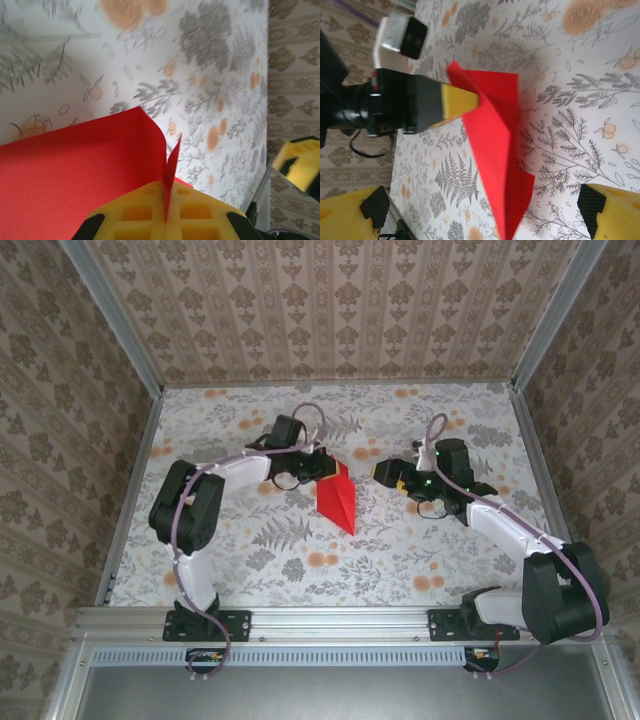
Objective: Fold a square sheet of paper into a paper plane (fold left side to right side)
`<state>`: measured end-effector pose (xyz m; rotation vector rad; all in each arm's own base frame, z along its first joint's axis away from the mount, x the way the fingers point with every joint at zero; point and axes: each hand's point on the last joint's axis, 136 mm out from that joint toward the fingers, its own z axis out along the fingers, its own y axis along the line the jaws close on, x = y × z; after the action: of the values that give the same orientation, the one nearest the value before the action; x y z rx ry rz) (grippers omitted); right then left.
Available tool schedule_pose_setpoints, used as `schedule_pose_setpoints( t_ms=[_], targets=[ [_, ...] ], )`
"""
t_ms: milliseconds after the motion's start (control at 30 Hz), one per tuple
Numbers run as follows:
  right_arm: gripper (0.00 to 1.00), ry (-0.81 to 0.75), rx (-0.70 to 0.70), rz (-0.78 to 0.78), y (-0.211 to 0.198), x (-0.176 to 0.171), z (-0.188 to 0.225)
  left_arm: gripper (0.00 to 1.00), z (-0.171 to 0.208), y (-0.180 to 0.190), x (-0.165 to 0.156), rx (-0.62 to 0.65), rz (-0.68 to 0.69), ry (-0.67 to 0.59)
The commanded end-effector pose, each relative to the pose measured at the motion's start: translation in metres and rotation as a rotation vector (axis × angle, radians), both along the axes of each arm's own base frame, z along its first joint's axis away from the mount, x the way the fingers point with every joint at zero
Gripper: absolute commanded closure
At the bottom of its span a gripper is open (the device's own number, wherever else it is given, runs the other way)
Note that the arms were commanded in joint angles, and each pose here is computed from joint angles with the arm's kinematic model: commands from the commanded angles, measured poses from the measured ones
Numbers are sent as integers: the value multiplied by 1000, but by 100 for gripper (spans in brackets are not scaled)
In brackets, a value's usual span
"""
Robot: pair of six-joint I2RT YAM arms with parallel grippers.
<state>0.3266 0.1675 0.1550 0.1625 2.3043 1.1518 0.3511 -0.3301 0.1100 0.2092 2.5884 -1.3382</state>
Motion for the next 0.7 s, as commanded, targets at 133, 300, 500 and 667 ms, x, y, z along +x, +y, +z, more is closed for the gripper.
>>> schedule_pose_setpoints(
  t_ms=[133,300,500,667],
  targets=[
    [0,-93,51,-5,-15,16,37,100,100,18,19,-94,-7,-257],
    [0,-149,67,-24,-25,24,52,100,125,36,27,-148,2,-340],
    [0,-250,161,71,-7,27,84,100,160,44,19,-217,-53,-468],
    [0,-292,190,221,29,15,102,100,192,42,6,-292,-124,-561]
  ],
)
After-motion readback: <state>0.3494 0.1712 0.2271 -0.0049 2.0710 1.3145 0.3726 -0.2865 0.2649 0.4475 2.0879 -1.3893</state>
